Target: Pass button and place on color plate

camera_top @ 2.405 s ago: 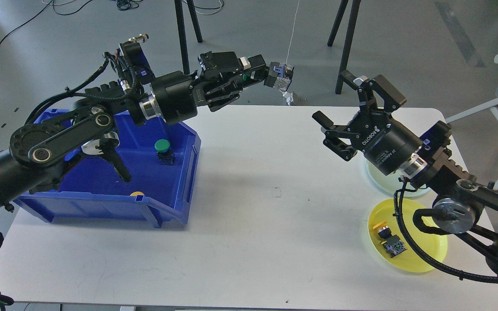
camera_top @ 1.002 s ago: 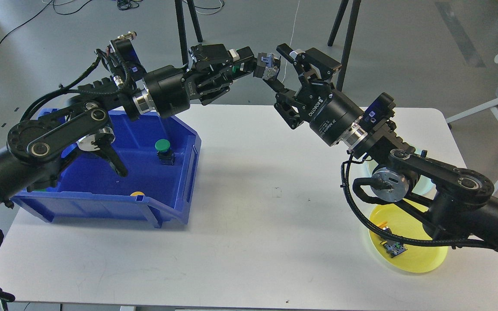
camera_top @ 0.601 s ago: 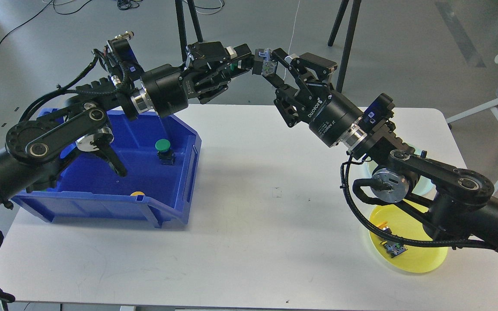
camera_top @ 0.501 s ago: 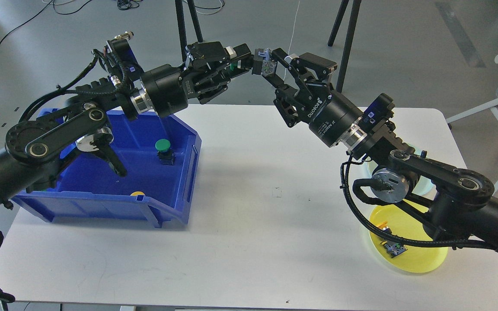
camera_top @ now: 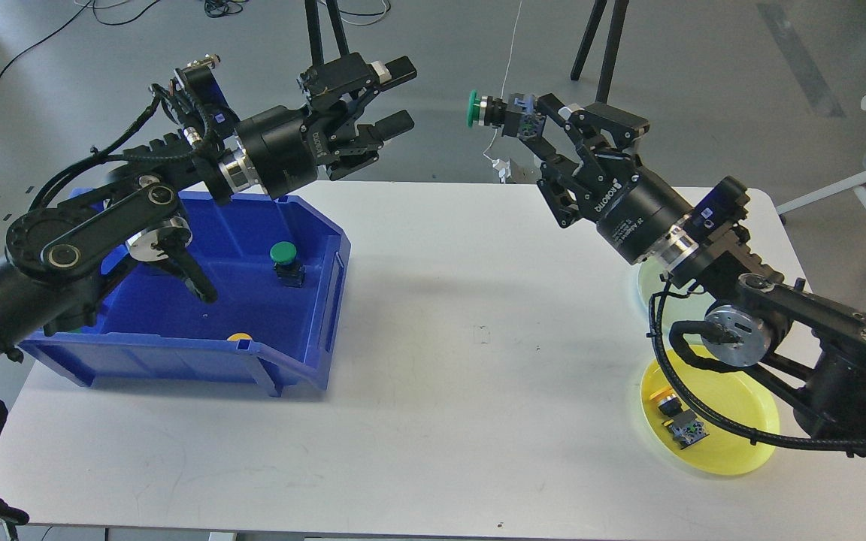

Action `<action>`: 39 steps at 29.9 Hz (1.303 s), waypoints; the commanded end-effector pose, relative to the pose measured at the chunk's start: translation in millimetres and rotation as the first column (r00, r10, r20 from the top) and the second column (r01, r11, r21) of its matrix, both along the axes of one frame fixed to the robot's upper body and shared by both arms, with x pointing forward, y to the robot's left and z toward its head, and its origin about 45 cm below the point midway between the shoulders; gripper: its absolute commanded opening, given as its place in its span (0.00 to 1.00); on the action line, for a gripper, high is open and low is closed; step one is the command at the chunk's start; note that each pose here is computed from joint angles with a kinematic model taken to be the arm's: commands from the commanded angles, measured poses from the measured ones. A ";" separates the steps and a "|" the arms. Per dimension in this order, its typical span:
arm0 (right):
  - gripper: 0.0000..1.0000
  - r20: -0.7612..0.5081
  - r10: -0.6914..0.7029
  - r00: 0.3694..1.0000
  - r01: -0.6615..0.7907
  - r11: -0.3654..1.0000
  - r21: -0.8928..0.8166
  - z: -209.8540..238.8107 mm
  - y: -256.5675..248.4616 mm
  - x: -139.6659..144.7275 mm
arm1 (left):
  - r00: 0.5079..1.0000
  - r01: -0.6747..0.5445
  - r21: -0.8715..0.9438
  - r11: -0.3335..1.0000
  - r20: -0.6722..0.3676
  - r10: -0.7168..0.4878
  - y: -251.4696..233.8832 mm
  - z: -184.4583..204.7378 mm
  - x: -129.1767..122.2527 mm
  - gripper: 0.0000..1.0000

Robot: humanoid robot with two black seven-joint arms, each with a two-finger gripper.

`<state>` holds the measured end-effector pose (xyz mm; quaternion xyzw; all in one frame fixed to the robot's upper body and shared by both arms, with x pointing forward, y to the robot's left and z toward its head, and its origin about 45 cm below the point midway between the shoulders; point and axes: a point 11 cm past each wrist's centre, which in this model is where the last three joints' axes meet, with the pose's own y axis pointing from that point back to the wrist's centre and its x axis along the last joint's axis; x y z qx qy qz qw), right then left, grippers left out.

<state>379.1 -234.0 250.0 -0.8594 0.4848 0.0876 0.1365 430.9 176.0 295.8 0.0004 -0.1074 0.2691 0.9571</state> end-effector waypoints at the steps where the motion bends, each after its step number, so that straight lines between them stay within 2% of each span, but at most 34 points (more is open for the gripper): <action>1: 0.01 -0.150 -0.224 0.963 0.241 0.965 0.102 -39.0 -69.4 -13.5 | 1.000 -0.004 -0.010 1.000 -0.005 0.004 0.5 0.3 0.5 0.85; 3: 0.01 -0.247 -0.322 0.914 0.362 0.922 0.139 -63.1 -99.7 -22.4 | 1.000 -0.013 -0.012 1.000 -0.010 0.013 2.0 -0.9 2.2 0.85; 7: 0.01 -0.407 -0.509 0.759 0.588 0.804 0.090 -106.4 -147.2 -35.0 | 1.000 -0.015 -0.012 1.000 -0.011 0.015 1.9 -1.6 2.7 0.85; 10: 0.01 -0.441 -0.593 0.674 0.666 0.746 0.015 -123.7 -162.2 -38.6 | 1.000 -0.016 -0.011 1.000 -0.012 0.016 2.3 -1.8 2.9 0.85; 12: 0.01 -0.501 -0.580 0.642 0.660 0.751 -0.023 -140.9 -148.8 -38.9 | 1.000 -0.015 -0.012 1.000 -0.011 0.015 1.9 -1.6 2.7 0.85; 17: 0.10 -0.569 -0.543 0.617 0.632 0.773 -0.052 -152.1 -135.3 -31.2 | 1.000 -0.016 -0.016 1.000 -0.013 0.016 2.0 -1.3 2.8 0.86; 22: 0.26 -0.617 -0.524 0.587 0.618 0.782 -0.077 -166.3 -122.4 -34.5 | 1.000 -0.018 -0.017 1.000 -0.014 0.018 2.4 -1.4 3.1 0.86; 25: 0.43 -0.623 -0.523 0.582 0.627 0.776 -0.067 -167.2 -122.8 -36.2 | 1.000 -0.018 -0.018 1.000 -0.015 0.018 2.4 -1.3 3.1 0.86; 29: 0.59 -0.629 -0.510 0.586 0.624 0.780 -0.051 -169.2 -115.7 -37.6 | 1.000 -0.017 -0.019 1.000 -0.015 0.017 1.8 -1.4 3.0 0.86; 32: 0.86 -0.632 -0.498 0.594 0.619 0.784 -0.035 -167.7 -110.9 -37.6 | 1.000 -0.022 -0.037 0.999 -0.023 0.021 1.0 -0.5 3.8 0.87; 33: 0.92 -0.629 -0.495 0.600 0.617 0.786 -0.030 -165.6 -110.8 -37.3 | 0.999 -0.028 -0.048 0.998 -0.029 0.027 1.3 -0.1 5.1 0.88; 39: 0.96 -0.604 -0.461 0.650 0.612 0.789 0.055 -140.8 -104.0 -25.4 | 0.993 -0.108 -0.116 0.987 -0.067 0.101 28.5 7.8 12.5 0.89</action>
